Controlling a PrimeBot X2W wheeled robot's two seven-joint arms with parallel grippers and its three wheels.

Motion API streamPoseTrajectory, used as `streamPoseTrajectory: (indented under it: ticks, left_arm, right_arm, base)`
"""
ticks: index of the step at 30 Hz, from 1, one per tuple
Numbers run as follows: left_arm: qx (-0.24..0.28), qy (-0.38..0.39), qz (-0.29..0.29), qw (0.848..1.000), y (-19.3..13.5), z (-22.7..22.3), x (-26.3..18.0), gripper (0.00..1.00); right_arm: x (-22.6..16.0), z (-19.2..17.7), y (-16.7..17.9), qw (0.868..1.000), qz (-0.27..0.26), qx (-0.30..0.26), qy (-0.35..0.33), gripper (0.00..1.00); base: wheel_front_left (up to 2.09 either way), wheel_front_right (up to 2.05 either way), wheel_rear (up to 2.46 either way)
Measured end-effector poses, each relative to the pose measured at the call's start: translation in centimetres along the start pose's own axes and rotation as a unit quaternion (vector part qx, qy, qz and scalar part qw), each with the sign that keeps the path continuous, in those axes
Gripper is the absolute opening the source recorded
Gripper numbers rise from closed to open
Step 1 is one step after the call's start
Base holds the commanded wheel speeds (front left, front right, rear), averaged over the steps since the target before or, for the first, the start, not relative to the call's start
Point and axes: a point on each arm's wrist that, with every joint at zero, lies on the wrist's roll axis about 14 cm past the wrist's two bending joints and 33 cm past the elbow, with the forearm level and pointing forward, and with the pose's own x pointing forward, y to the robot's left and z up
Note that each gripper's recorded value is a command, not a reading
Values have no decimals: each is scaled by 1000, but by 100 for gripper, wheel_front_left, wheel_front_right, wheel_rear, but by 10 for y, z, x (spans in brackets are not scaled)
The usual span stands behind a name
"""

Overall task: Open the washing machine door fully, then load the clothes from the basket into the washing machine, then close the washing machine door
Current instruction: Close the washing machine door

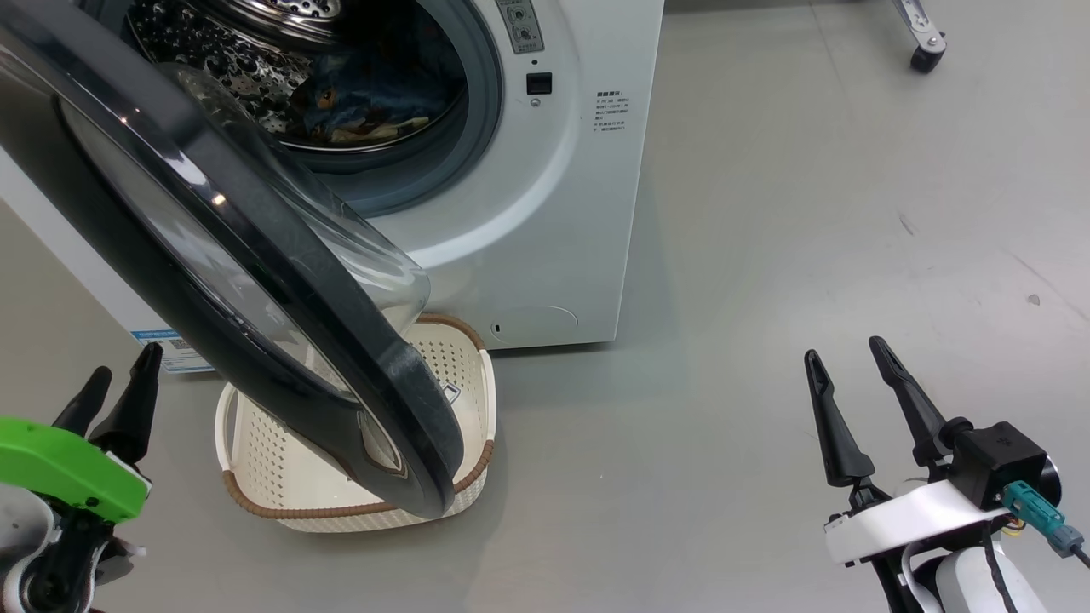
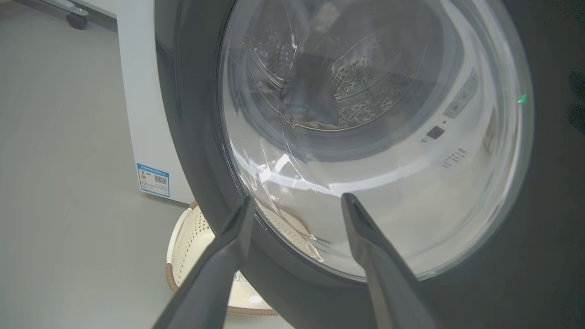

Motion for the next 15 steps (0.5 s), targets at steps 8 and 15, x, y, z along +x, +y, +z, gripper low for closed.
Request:
streamPoseTrajectory:
  ticks: [8, 15]
  left_arm:
    - [36, -37, 14, 999, -2, -18, -8, 100]
    - [81, -81, 33, 993, 4, -25, -15, 100]
  right_arm:
    - [1, 1, 4, 1000, 8, -3, -1, 100]
    - [2, 0, 7, 1000, 15, -4, 1, 100]
  base:
    - [0, 0, 0]
    - [0, 0, 0]
